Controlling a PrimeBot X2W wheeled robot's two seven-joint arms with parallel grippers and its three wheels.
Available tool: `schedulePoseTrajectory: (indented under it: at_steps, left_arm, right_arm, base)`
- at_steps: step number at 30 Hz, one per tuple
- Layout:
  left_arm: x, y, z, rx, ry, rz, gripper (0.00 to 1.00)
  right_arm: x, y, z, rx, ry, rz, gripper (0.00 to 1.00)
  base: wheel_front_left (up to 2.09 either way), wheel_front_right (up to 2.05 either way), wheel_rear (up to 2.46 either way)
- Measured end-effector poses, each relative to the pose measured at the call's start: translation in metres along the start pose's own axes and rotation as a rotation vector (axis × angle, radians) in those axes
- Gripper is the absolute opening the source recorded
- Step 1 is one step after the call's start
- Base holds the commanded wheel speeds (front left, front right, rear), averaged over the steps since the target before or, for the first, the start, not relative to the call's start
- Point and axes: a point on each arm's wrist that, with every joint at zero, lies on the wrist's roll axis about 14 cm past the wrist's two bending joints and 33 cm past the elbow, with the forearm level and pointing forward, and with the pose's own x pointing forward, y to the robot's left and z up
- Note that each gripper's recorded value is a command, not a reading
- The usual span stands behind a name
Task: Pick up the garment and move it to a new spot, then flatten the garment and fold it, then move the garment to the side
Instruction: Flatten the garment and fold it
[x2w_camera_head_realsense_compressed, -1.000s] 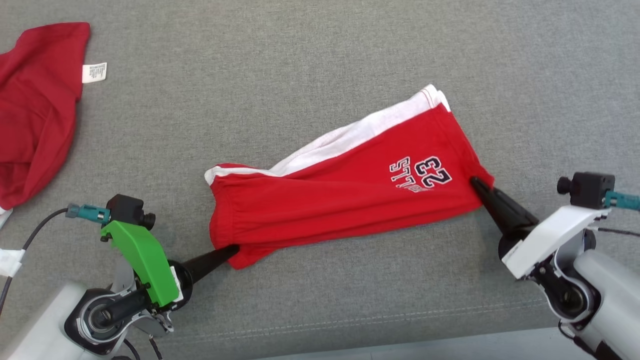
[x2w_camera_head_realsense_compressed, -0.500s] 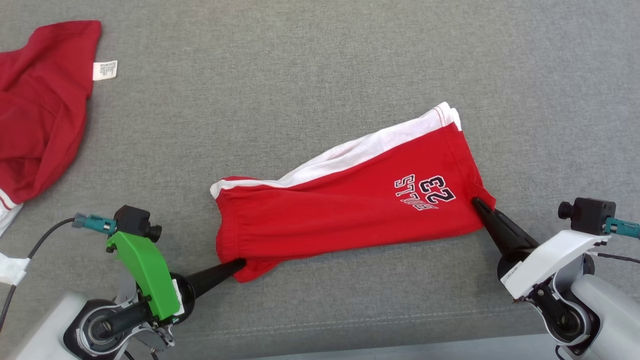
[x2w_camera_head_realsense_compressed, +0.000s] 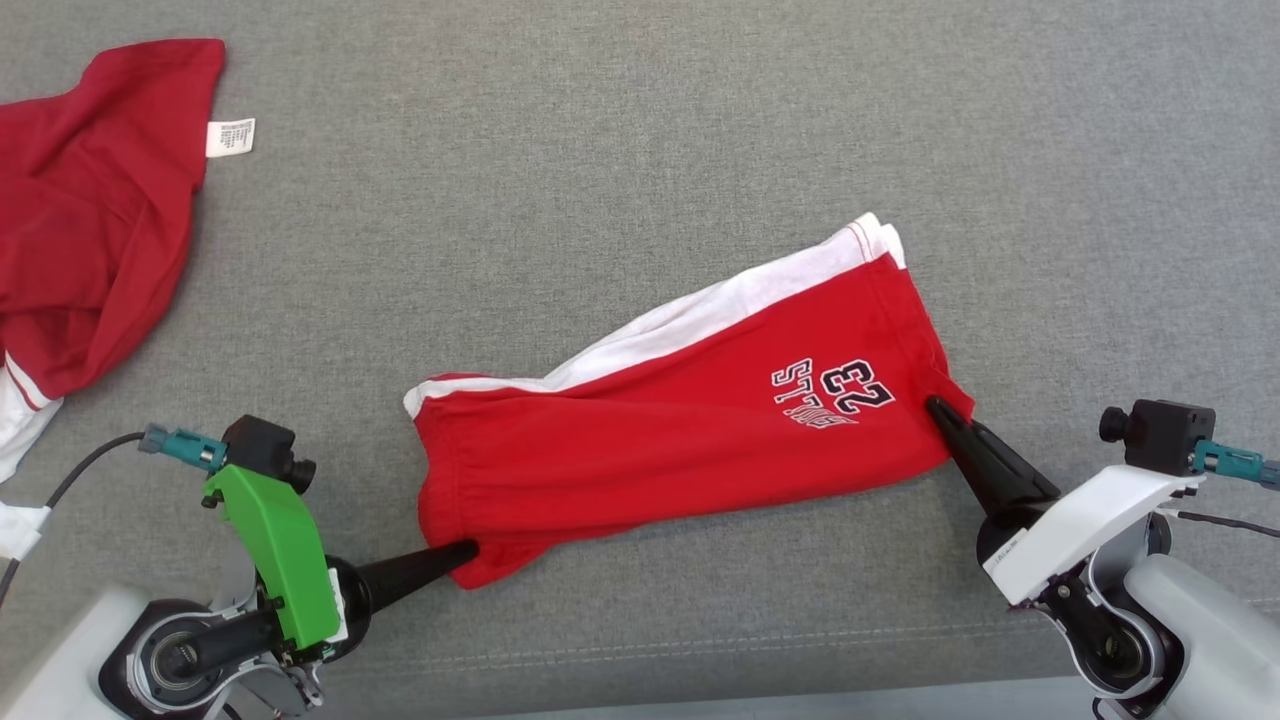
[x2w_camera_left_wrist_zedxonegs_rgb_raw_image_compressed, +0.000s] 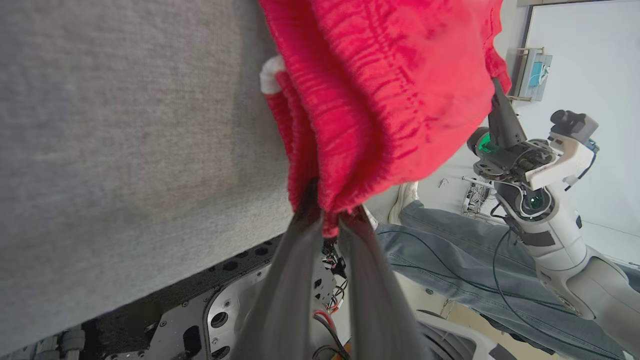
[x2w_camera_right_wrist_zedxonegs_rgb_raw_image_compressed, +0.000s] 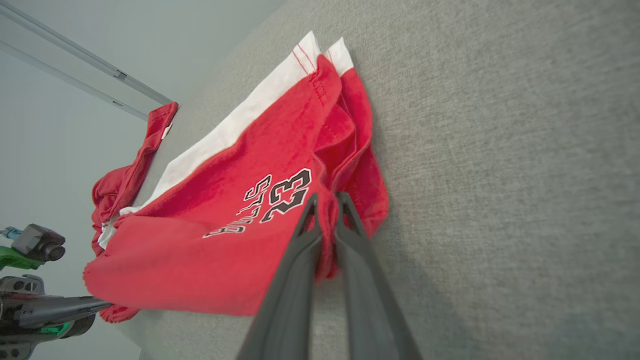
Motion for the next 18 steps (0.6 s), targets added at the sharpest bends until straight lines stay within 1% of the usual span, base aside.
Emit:
schedulePoseTrajectory:
  at_steps: [4,11,12,13,14,15,16,17,18]
  left_arm:
    - [-0.002,-0.001,0.000,0.006,0.029,0.002,0.00]
    - [-0.001,0.003,0.000,0.002,0.058,0.016,0.00]
    - [-0.001,0.004,0.001,-0.002,0.055,0.021,0.04]
    - [-0.001,0.005,0.002,-0.003,0.054,0.023,0.21]
    - [-0.001,0.005,0.002,-0.004,0.048,0.024,0.31]
    - [-0.001,0.006,0.003,-0.004,0.048,0.026,0.41]
    - [-0.001,0.006,0.003,-0.004,0.044,0.028,0.68]
    - [-0.002,0.007,0.004,-0.003,0.036,0.032,1.00]
    - [-0.002,0.009,0.006,0.008,0.029,0.042,1.00]
  right_arm:
    - [-0.001,0.002,0.002,-0.005,-0.010,0.007,0.00]
    - [-0.005,-0.002,0.001,-0.013,-0.011,-0.013,0.00]
    - [-0.005,-0.003,0.001,-0.015,-0.010,-0.013,0.00]
    - [-0.005,-0.003,0.000,-0.016,-0.008,-0.014,0.01]
    - [-0.006,-0.004,-0.001,-0.021,-0.004,-0.019,0.06]
    - [-0.006,-0.004,-0.002,-0.027,0.000,-0.020,0.14]
    - [-0.006,-0.005,-0.001,-0.033,0.001,-0.021,0.23]
    - [-0.007,-0.007,-0.001,-0.037,0.002,-0.024,0.42]
    - [-0.007,-0.008,-0.001,-0.042,0.004,-0.030,0.58]
  base:
    - [0.00,0.00,0.00]
    - [0.00,0.00,0.00]
    - [0.00,0.00,0.00]
    - [0.00,0.00,0.00]
    - [0.00,0.00,0.00]
    - [0.00,0.00,0.00]
    - [0.00,0.00,0.00]
    - [0.00,0.00,0.00]
    - [0.00,0.00,0.00]
